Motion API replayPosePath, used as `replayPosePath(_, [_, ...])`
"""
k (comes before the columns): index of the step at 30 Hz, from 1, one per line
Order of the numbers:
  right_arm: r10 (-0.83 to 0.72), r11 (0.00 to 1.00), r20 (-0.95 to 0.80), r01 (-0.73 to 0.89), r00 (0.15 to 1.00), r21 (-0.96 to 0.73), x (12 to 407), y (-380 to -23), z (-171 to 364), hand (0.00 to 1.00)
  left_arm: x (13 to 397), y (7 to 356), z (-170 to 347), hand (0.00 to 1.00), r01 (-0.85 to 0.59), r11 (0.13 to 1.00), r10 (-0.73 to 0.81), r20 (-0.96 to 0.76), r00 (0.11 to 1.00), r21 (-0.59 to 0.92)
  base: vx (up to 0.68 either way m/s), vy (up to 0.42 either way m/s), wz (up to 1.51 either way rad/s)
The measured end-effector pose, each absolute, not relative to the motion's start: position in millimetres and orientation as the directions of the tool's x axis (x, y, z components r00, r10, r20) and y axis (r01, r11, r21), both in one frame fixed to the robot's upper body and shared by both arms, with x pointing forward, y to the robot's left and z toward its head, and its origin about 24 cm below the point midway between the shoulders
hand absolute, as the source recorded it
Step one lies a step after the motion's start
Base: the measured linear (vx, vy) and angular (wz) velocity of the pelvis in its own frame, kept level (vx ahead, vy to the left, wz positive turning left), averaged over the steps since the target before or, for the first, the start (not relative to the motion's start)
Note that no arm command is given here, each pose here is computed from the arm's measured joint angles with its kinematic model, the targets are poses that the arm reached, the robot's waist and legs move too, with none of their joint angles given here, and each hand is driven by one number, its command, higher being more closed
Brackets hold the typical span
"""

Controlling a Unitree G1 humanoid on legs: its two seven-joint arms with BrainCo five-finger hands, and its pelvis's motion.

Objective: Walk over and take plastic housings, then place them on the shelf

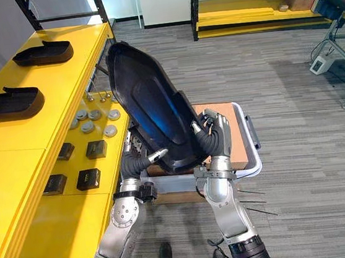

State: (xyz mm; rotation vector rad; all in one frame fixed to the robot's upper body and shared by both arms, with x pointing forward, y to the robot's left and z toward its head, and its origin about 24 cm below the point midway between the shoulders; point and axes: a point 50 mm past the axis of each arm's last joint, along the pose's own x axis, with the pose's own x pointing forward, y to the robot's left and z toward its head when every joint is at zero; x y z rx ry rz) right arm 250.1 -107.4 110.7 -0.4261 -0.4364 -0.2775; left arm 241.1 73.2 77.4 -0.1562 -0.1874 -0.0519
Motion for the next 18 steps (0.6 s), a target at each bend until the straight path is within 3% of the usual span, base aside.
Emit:
replayPosePath(4, [-0.137,0.894,0.452,0.307,0.881,-0.328,246.8,-100.1,107.4,1.0,240.6,68.8,68.1,0.0,0.067,0.983,-0.044,0.137,0.99,-0.172,0.0,-0.002,-0.01])
replayPosePath(5, [-0.133,0.893,0.449,0.303,0.883,-0.332,246.3,-100.5,106.3,1.0,240.2,69.0,66.9,1.0,0.071,0.982,-0.049,0.129,0.99,-0.177,0.0,0.0,0.0])
replayPosePath(9, [-0.114,0.899,0.442,0.282,0.89,-0.336,245.3,-98.6,104.5,1.0,240.1,70.1,65.1,1.0,0.063,0.976,-0.041,0.108,0.993,-0.21,0.0,0.0,0.0])
replayPosePath(10, [-0.111,0.898,0.442,0.28,0.89,-0.34,245.3,-99.1,104.1,0.0,239.6,69.5,64.3,1.0,0.065,0.972,-0.043,0.099,0.994,-0.224,0.0,0.0,0.0])
replayPosePath(18, [0.005,0.924,0.353,0.131,0.936,-0.36,244.4,-95.1,87.3,0.0,241.2,79.8,54.3,1.0,0.041,0.979,-0.03,0.057,0.998,-0.199,0.0,0.0,0.0])
